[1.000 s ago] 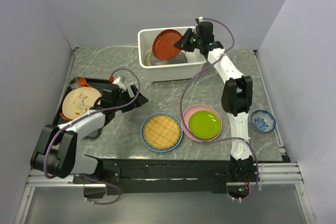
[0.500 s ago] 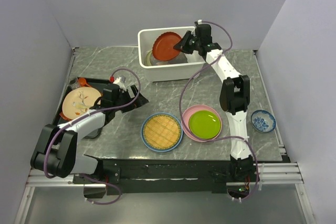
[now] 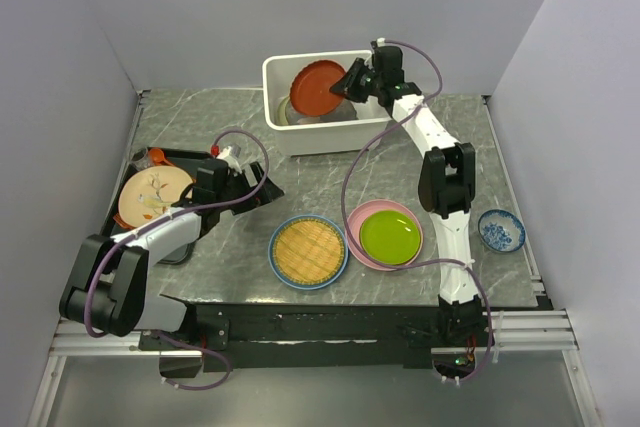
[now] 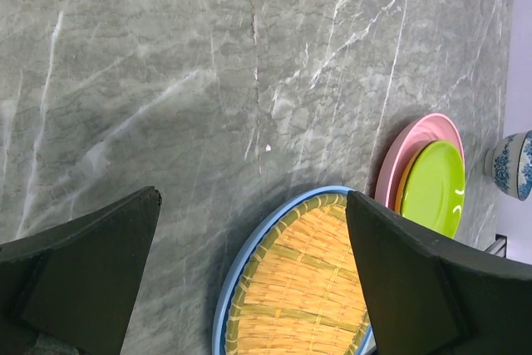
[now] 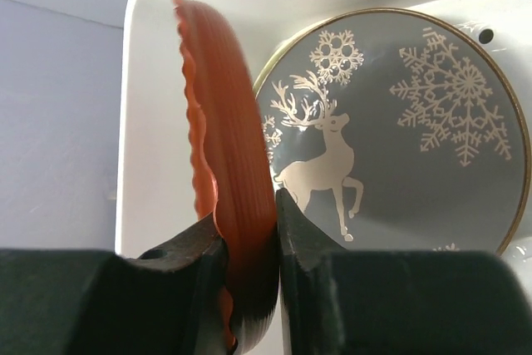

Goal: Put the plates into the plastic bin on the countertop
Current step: Place the plate in the plastic bin.

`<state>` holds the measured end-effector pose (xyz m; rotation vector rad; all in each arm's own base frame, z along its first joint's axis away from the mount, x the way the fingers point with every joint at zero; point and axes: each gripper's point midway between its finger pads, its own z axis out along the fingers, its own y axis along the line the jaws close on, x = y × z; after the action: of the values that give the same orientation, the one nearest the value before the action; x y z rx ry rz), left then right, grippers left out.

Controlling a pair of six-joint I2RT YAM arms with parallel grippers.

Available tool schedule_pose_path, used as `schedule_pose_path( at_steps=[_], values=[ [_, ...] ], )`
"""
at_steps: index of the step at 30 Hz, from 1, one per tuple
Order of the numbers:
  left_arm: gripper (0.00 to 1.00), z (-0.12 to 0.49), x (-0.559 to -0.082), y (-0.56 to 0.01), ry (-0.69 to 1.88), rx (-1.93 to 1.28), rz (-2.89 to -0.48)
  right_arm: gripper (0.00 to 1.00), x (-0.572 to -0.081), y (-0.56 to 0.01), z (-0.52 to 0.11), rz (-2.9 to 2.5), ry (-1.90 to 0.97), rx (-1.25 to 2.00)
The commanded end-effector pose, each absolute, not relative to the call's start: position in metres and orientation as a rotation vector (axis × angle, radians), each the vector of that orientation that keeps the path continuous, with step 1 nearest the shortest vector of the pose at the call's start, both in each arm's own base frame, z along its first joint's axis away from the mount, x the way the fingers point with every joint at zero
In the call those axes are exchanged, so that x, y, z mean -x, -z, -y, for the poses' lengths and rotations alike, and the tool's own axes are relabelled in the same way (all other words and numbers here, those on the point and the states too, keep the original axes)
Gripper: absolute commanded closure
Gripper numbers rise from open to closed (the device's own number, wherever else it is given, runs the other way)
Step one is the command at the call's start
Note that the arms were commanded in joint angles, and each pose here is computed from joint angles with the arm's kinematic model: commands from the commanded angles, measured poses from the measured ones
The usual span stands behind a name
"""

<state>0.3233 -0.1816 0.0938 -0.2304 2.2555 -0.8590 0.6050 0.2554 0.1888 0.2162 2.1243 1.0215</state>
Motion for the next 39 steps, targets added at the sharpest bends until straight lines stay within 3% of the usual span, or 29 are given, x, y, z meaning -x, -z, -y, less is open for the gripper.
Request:
schedule_pose_path(
  at_steps=[1, 7, 21, 29, 39],
  values=[
    [0.01, 0.186, -0.333, -0.113, 0.878, 0.174, -2.200, 0.70, -0.614, -0.195, -0.253, -2.081, -1.042, -0.200],
    [0.01, 0.188, -0.332, -0.112, 0.894, 0.171, -2.205, 0.59, -0.612, -0.183, -0.254, -2.123, -1.041, -0.205],
    [0.01, 0.187, -0.330, -0.114, 0.890, 0.169, -2.198, 0.45, -0.606, -0.171, -0.247, -2.181, -0.977, -0.214],
    [0.01, 0.189, -0.329, -0.116, 0.908, 0.167, -2.188, 0.30, -0.600, -0.220, -0.223, -2.107, -0.747, -0.205],
    [0.01, 0.191, -0.324, -0.121, 0.936, 0.148, -2.173, 0.21, -0.589, -0.254, -0.230, -2.041, -0.617, -0.101]
  ],
)
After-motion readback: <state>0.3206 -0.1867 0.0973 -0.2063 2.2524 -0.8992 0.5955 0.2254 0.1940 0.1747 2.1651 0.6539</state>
